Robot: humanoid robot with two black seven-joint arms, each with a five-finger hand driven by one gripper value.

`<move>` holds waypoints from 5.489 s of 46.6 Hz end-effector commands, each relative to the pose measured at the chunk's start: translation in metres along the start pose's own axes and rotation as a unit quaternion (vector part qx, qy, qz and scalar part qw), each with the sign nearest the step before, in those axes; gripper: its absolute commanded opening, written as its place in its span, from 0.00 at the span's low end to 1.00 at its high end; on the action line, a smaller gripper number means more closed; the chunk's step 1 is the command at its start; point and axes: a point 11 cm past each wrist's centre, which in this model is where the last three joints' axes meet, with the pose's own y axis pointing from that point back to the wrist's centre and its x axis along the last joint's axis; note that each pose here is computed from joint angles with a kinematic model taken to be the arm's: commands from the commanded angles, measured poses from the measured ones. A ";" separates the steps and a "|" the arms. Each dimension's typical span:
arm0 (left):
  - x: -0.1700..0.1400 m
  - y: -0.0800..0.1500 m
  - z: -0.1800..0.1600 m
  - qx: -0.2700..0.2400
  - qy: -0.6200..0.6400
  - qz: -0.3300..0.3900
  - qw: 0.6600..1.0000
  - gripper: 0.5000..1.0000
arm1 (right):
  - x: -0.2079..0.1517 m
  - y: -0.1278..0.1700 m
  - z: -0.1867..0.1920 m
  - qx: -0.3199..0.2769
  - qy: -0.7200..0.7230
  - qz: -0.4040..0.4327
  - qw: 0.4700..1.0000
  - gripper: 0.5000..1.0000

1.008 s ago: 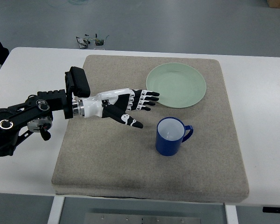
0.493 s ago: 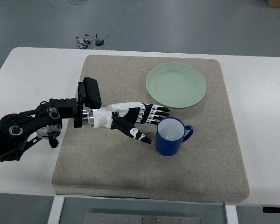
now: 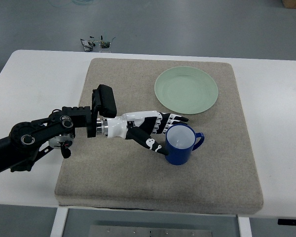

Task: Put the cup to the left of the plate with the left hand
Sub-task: 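Wrap the left hand fingers around the blue mug body, then close the left hand firmly on the mug and lift slightly, then carry the mug with the left hand past the plate, away from robot, then lower the mug onto the pad beside the plate with the left hand, then open the left hand and release the mug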

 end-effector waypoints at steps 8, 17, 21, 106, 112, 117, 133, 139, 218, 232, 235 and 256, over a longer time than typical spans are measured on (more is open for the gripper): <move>-0.004 -0.010 -0.002 0.000 0.001 -0.006 1.000 0.99 | 0.000 0.000 0.000 0.000 0.000 0.000 1.000 0.87; -0.005 -0.018 -0.005 0.000 0.004 -0.006 1.000 0.99 | 0.000 0.000 0.000 0.000 0.000 0.000 1.000 0.87; -0.005 -0.019 -0.004 0.000 0.004 -0.006 1.000 0.99 | 0.000 0.000 0.000 0.000 -0.001 0.000 1.000 0.87; 0.003 -0.040 -0.002 -0.011 0.001 0.046 0.999 0.48 | 0.000 0.000 0.000 0.000 0.000 0.000 1.000 0.87; 0.005 -0.039 -0.002 -0.013 0.001 0.052 0.999 0.48 | 0.000 0.000 0.000 0.000 0.000 0.000 1.000 0.87; 0.005 -0.040 -0.001 -0.014 0.000 0.054 0.998 0.41 | 0.000 0.000 0.000 0.000 0.000 0.000 1.000 0.87; 0.034 -0.031 0.026 -0.062 -0.006 0.140 0.988 0.41 | 0.000 0.000 0.000 0.000 0.000 0.000 1.000 0.87; 0.052 -0.019 0.035 -0.077 -0.010 0.185 0.980 0.41 | 0.000 0.000 0.000 0.000 0.000 0.000 1.000 0.87; 0.136 0.117 -0.022 -0.044 -0.028 0.417 0.907 0.64 | 0.000 0.000 0.000 0.000 0.000 0.000 1.000 0.87; 0.134 0.116 -0.026 -0.045 -0.022 0.418 0.907 0.69 | 0.000 0.000 0.000 0.000 0.000 0.000 1.000 0.87; 0.134 0.115 -0.025 -0.046 -0.022 0.418 0.907 0.69 | 0.000 0.000 0.000 0.000 0.000 0.000 1.000 0.87; 0.135 0.112 -0.015 -0.066 -0.016 0.415 0.907 0.99 | 0.000 0.000 0.000 0.000 0.000 0.000 1.000 0.87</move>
